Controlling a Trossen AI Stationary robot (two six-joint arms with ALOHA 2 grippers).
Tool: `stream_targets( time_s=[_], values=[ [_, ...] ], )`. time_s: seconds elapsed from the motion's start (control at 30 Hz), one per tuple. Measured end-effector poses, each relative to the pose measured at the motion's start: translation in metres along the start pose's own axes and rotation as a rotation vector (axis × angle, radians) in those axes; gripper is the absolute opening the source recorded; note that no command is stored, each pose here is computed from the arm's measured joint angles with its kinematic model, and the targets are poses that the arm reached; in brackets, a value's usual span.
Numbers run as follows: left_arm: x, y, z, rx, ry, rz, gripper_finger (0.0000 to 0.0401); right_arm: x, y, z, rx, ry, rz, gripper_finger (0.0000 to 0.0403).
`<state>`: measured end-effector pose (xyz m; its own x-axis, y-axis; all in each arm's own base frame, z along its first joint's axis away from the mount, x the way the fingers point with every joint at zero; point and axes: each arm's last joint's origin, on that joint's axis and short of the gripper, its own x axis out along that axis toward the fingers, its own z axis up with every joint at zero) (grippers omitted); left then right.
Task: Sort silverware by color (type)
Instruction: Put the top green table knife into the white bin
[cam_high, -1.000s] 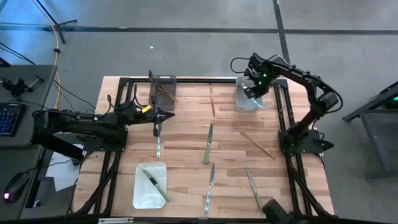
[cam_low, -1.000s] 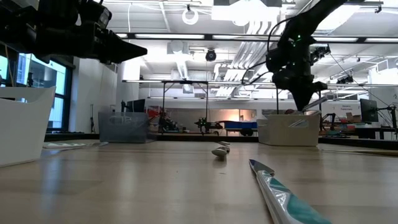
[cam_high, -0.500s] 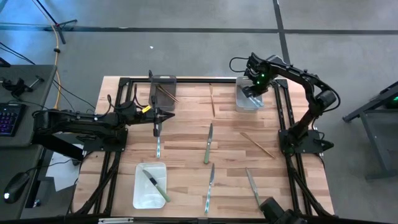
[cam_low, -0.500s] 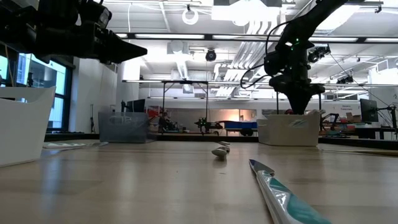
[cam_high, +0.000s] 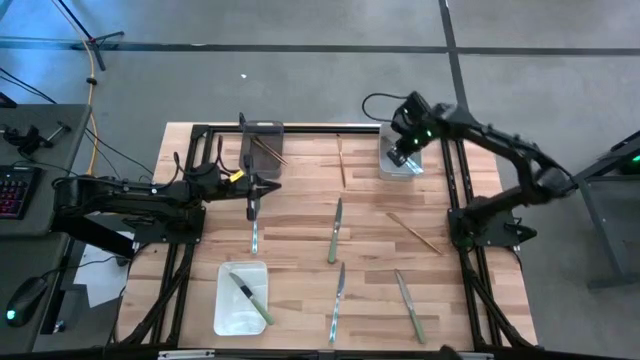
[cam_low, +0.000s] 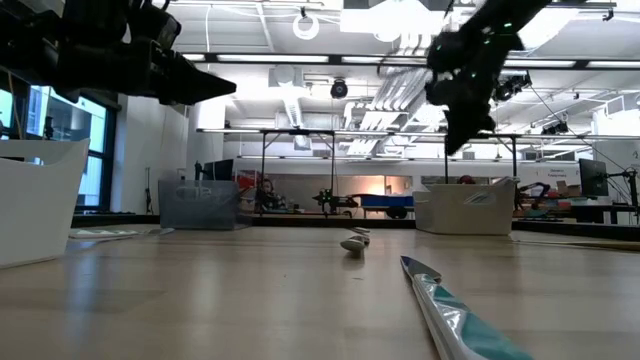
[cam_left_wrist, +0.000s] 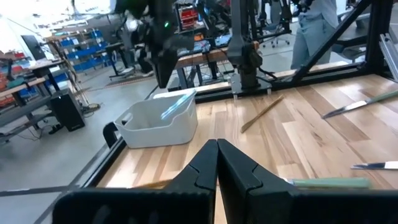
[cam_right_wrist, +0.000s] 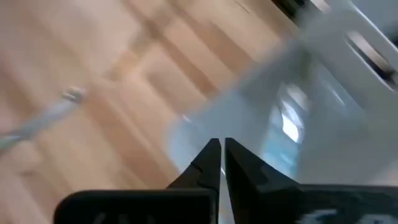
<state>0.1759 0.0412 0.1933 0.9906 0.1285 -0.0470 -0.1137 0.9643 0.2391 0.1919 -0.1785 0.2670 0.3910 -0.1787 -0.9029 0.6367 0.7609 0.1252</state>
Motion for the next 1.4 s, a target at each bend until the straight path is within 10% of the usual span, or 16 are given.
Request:
stream_targets(
  time_s=[0.4,1.07,1.4],
  values=[
    [0.005,-0.015,-0.002,0.002,0.031,-0.049,0.0000,0.021,0.078,-0.084,-0.301,-0.509,0.351,0.0003],
    [0.086,-0.094,0.002,0.070,0.475,-0.311,0.0001,0.029,0.138,-0.118,-0.546,-0.535,0.352,0.0003],
    [0.091,-0.109,0.013,0.020,0.381,-0.273,0.0001,0.059,0.175,-0.111,-0.763,-0.429,0.374,0.0108]
  ],
)
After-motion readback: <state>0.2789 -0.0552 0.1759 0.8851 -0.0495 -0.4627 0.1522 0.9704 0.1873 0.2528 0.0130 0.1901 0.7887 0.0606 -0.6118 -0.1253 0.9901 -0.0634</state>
